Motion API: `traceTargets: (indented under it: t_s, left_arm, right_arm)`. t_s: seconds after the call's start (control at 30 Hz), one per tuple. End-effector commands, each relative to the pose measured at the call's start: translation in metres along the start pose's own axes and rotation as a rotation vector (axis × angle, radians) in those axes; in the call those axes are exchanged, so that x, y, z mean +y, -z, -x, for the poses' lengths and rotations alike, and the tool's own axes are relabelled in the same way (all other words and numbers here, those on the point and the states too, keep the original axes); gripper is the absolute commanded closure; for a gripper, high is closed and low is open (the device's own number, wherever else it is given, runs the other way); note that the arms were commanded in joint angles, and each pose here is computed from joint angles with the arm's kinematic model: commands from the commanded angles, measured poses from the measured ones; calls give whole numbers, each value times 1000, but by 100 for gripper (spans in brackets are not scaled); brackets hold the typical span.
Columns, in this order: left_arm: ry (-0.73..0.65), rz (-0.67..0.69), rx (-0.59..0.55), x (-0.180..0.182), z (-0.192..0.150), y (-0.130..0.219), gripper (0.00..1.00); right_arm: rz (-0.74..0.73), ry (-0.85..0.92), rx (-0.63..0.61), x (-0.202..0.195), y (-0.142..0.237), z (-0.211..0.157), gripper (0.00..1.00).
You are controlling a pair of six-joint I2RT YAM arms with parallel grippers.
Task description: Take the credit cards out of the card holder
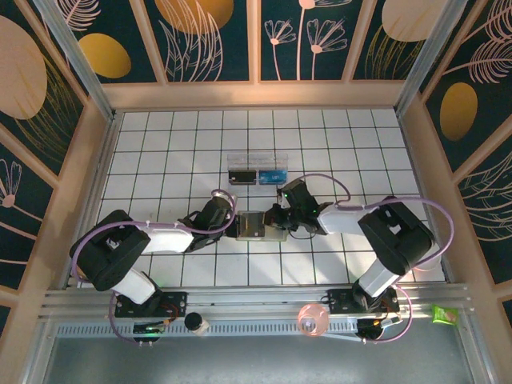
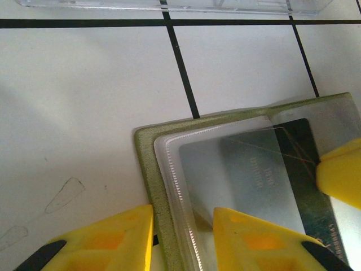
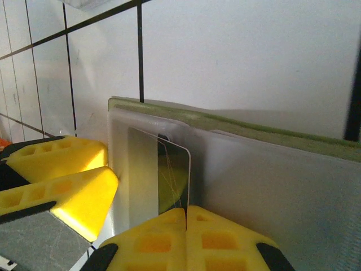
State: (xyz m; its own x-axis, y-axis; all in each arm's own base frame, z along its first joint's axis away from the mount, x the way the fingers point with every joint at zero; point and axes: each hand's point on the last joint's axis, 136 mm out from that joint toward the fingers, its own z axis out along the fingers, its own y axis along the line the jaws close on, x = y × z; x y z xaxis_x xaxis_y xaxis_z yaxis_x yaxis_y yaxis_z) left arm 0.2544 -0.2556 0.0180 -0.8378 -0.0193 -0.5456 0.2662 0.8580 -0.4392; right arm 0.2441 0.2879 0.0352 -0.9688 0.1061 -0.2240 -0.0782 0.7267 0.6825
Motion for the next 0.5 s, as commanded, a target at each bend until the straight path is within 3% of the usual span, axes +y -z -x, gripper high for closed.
traceTargets:
  t_s: [0.0,0.47]
  left_arm:
    - [22,17,156,12,-44,2,67]
    - [22,9,154,9,-42,3,66]
  right_arm:
    - [-80,-10,-41,-16,12,2,100]
    - [-241,63,-45,-32,42,1,100]
